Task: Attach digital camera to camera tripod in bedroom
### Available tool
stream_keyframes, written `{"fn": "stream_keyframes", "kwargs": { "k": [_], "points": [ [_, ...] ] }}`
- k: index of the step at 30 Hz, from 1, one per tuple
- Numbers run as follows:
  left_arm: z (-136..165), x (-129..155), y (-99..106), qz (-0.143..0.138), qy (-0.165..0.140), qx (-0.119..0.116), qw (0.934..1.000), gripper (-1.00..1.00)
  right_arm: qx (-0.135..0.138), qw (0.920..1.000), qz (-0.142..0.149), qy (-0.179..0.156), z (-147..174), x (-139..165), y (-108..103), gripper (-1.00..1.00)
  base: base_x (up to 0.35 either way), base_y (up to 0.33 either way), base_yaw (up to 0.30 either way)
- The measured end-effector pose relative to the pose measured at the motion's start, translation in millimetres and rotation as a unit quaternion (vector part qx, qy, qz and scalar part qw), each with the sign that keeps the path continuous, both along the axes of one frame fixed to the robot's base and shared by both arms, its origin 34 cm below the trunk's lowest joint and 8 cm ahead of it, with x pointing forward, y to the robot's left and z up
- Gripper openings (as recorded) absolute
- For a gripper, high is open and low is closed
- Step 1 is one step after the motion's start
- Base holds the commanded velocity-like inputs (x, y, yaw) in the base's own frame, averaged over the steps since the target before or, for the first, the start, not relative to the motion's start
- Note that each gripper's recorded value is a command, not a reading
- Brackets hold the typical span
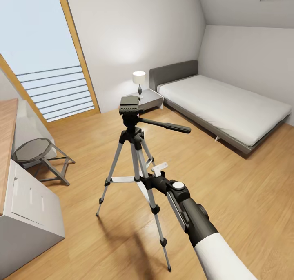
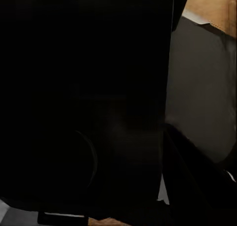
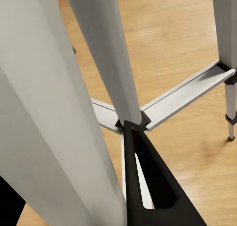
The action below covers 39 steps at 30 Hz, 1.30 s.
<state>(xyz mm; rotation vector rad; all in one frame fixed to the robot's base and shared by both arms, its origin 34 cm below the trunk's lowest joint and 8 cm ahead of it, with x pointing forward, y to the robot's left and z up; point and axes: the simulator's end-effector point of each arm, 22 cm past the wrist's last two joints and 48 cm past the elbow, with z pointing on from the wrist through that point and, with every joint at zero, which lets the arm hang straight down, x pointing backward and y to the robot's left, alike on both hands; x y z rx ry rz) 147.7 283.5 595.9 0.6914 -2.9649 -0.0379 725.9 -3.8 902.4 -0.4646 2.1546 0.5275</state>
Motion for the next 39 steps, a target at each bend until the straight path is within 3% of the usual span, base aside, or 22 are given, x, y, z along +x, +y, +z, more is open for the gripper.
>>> {"fn": "stream_keyframes", "kwargs": {
  "k": [1, 5, 11, 16, 27, 39],
  "points": [
    [-1, 9, 2, 0.000, -0.009, 0.000, 1.0000, -1.00, 0.000, 1.0000, 0.000, 0.000, 0, 0, 0, -1.00, 0.000, 0.000, 0.000],
    [2, -16, -11, -0.011, 0.004, -0.008, 0.9999, -1.00, 0.001, 1.0000, -0.003, 0.002, 2, 1, -1, -1.00, 0.000, 0.000, 0.000],
    [9, -52, -1, -0.017, 0.027, 0.002, 0.9995, -1.00, 0.001, 1.0000, -0.003, 0.002, 2, 1, -2, -1.00, 0.000, 0.000, 0.000],
    [13, -66, 5, -0.019, 0.041, 0.007, 0.9989, -1.00, 0.008, 0.9999, -0.009, 0.000, 5, 5, -13, -1.00, 0.000, 0.000, 0.000],
    [13, -67, 8, -0.016, 0.041, 0.010, 0.9990, -1.00, 0.017, 0.9997, -0.016, 0.001, 8, 8, -23, -1.00, 0.000, 0.000, 0.000],
    [12, -48, 45, -0.024, 0.034, 0.022, 0.9989, -1.00, 0.018, 0.9997, -0.017, 0.001, 9, 8, -23, -1.00, 0.000, 0.000, 0.000]
  ]
}}
